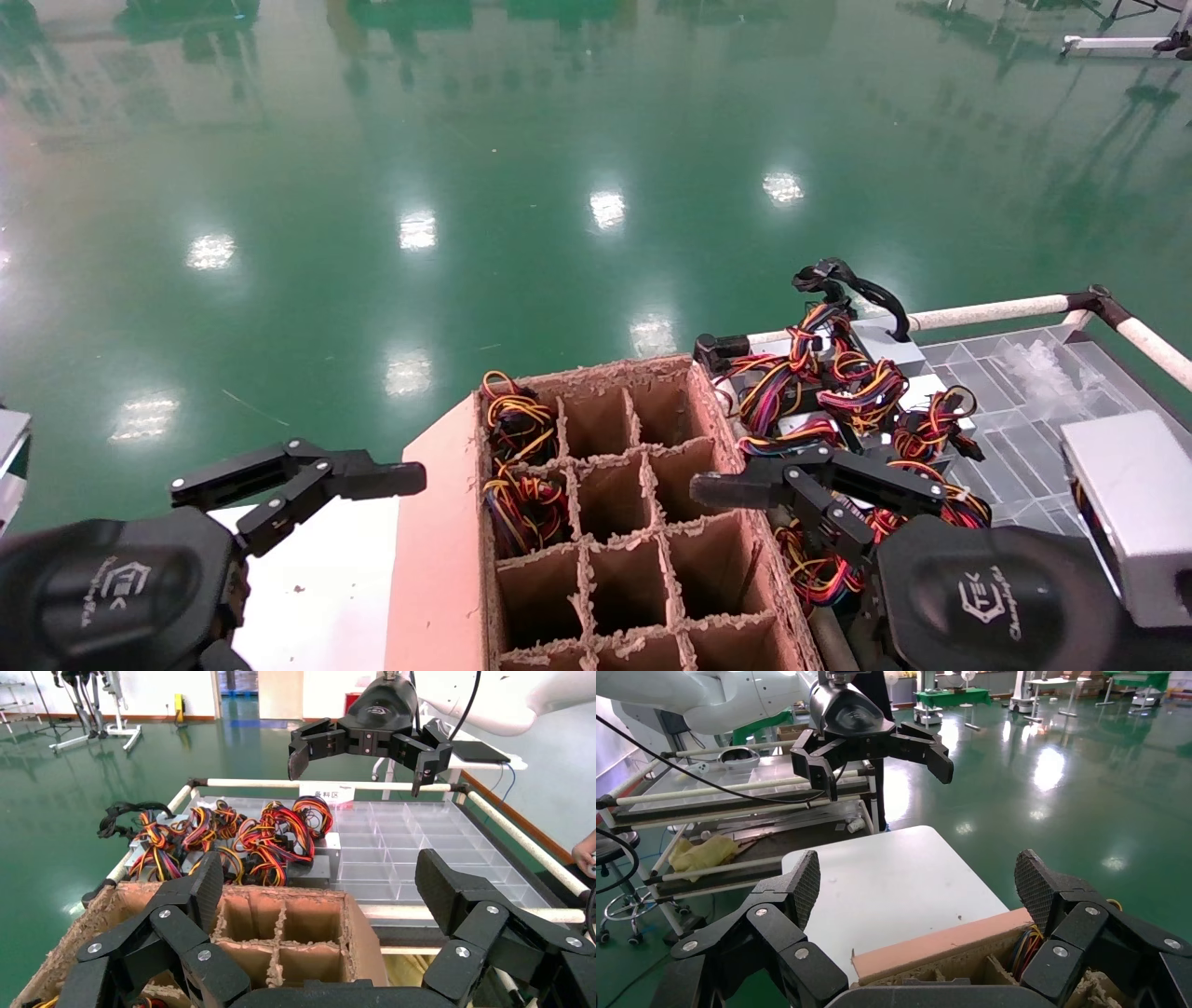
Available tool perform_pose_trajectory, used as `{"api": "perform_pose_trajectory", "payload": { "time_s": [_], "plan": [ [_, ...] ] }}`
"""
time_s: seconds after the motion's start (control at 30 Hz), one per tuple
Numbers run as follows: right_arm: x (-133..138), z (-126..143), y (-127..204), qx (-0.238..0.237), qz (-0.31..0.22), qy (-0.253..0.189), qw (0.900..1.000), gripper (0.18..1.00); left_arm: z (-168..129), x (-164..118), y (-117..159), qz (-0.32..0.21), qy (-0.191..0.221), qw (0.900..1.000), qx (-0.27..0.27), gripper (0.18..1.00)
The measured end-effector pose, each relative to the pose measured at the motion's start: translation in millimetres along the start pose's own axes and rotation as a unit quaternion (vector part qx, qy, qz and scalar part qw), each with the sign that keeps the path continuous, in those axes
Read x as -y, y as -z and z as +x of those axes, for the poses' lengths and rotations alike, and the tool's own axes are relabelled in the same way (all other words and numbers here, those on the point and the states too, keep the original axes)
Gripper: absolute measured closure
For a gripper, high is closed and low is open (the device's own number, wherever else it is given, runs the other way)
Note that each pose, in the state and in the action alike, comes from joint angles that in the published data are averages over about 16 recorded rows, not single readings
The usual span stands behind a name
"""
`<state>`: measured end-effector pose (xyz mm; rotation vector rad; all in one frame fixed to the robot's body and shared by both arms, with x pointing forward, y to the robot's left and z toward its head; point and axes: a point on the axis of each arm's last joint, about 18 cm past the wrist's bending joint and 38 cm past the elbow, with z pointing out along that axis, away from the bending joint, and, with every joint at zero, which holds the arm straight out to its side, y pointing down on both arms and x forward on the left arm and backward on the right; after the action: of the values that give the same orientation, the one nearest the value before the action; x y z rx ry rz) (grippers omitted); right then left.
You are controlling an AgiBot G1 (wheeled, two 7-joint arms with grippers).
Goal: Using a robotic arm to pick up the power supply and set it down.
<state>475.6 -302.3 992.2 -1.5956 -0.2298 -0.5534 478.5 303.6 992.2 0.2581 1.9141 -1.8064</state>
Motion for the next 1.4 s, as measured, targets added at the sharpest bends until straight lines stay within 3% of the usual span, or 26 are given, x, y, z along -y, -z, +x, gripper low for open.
{"api": "perform_pose_trajectory", "payload": {
  "time_s": [0.3,0.5,0.93,1.23,1.4],
  "plan": [
    [0,0,0,0.000,0.000,0.000,1.000,0.178,0,0,0,0.000,0.000,1.0000,0.000,0.225],
    [0,0,0,0.000,0.000,0.000,1.000,0.178,0,0,0,0.000,0.000,1.0000,0.000,0.291],
    [-16,11,-8,-0.015,-0.034,-0.001,0.999,0.178,0,0,0,0.000,0.000,1.0000,0.000,0.552],
    [-43,37,-34,-0.027,-0.092,0.009,0.995,0.178,0,0,0,0.000,0.000,1.0000,0.000,0.770],
    [-58,55,-56,-0.025,-0.122,0.022,0.992,0.178,0,0,0,0.000,0.000,1.0000,0.000,0.851]
  ]
}}
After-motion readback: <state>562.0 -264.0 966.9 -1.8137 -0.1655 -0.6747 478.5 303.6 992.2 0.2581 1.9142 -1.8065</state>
